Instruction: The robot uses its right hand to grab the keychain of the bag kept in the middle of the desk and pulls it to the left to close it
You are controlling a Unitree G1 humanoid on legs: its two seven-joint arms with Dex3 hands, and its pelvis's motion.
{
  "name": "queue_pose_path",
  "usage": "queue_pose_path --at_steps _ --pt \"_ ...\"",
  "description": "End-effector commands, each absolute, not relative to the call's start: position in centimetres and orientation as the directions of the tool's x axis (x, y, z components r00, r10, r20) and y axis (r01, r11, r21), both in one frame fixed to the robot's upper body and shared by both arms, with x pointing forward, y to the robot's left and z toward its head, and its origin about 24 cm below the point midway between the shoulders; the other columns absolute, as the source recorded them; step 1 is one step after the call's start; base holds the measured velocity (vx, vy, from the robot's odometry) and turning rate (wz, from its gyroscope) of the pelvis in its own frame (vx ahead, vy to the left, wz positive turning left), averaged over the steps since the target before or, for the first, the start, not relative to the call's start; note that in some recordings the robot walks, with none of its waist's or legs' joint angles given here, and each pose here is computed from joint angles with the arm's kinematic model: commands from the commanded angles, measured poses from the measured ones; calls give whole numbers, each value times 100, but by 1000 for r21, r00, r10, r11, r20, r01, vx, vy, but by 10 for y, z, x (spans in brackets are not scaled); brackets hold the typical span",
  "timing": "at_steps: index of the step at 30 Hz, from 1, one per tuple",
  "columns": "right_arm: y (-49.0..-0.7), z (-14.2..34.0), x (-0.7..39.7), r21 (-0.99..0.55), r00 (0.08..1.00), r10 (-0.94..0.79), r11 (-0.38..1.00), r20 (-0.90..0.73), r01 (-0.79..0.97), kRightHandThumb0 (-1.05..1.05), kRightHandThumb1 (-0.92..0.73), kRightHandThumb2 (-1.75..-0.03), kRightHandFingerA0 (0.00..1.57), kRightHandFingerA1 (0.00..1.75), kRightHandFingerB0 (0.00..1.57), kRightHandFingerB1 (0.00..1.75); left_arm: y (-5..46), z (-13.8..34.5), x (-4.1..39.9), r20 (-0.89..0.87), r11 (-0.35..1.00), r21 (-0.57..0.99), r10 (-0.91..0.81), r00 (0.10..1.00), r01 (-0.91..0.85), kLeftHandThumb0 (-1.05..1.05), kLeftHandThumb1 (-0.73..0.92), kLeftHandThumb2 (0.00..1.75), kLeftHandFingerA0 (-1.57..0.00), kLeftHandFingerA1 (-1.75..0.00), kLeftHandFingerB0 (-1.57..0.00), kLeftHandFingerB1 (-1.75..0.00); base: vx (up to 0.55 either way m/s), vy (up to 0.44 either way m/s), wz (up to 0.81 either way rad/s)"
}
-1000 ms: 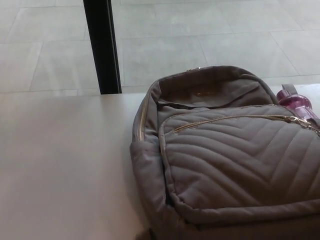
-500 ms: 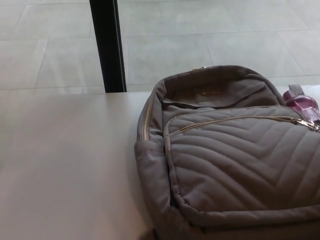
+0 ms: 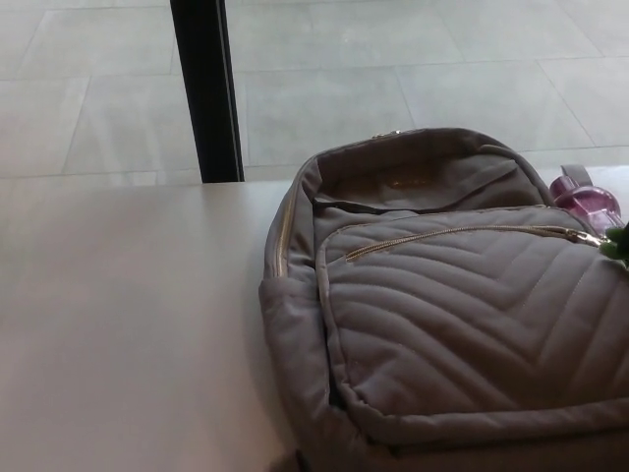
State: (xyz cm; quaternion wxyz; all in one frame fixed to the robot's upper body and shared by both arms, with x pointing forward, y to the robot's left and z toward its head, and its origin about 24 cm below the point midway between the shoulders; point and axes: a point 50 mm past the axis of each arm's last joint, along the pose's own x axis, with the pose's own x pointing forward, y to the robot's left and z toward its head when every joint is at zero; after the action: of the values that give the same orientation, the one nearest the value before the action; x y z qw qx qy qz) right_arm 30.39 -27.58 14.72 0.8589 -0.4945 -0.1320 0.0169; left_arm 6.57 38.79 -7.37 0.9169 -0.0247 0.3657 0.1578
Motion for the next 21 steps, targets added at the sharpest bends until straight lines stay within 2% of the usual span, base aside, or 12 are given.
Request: queue_pose_path --at_steps 1,3,5,6,7,8,9,11,13,16,17,21 --pt "-254 152 314 -848 960 225 529 165 22 -5 -50 -115 89 175 80 158 392 -70 63 -670 951 84 276 689 -299 -105 58 96 -81 -136 -63 -131 0 0 0" --pt "-244 154 317 -828 960 228 560 163 7 -5 -50 -117 89 175 79 159 391 -71 64 -675 952 76 269 687 -298 -105 57 95 -82 -136 -64 -131 0 0 0" --pt "-234 157 321 -819 953 246 574 179 5 -4 -50 -117 87 175 77 161 389 -73 64 -680 954 93 271 682 -287 -105 49 128 -85 -128 -74 -118 0 0 0" --pt "-223 160 325 -819 936 287 573 204 3 -9 -46 -119 122 144 102 130 388 -73 64 -681 953 96 272 680 -286 -105 50 129 -82 -127 -72 -117 0 0 0" --pt "-222 160 326 -820 934 291 573 205 2 -9 -46 -119 122 144 102 130 388 -73 64 -681 954 97 272 680 -285 -105 50 129 -82 -127 -72 -117 0 0 0" --pt "-220 161 326 -817 934 292 576 204 -1 -8 -44 -129 89 175 80 159 388 -74 64 -682 953 102 275 678 -284 -105 50 128 -81 -127 -72 -117 0 0 0" --pt "-215 163 328 -808 933 296 589 205 -9 -9 -42 -136 90 173 79 156 388 -74 64 -682 954 108 276 677 -280 -105 60 97 -76 -138 -61 -130 0 0 0" --pt "-208 165 331 -796 932 299 605 206 -18 -8 -43 -136 91 173 79 156 388 -74 63 -684 951 94 276 676 -293 -105 49 128 -82 -127 -71 -116 0 0 0" --pt "-206 165 331 -795 929 305 606 210 -19 -7 -39 -140 91 173 81 156 387 -75 63 -686 956 114 273 675 -271 -105 61 97 -75 -137 -59 -130 0 0 0" --pt "-206 163 331 -795 929 313 605 200 -32 -5 -42 -134 91 175 82 160 387 -75 61 -690 956 129 278 668 -264 -105 51 130 -80 -125 -69 -115 0 0 0" --pt "-207 162 331 -793 929 315 608 197 -38 -7 -43 -133 90 175 81 162 386 -75 61 -687 956 126 276 672 -264 -105 63 96 -73 -136 -60 -123 0 0 0" --pt "-211 156 331 -783 933 317 619 174 -64 -6 -45 -131 92 175 83 159 385 -78 61 -694 948 72 270 668 -309 -104 53 131 -90 -129 -80 -119 0 0 0"
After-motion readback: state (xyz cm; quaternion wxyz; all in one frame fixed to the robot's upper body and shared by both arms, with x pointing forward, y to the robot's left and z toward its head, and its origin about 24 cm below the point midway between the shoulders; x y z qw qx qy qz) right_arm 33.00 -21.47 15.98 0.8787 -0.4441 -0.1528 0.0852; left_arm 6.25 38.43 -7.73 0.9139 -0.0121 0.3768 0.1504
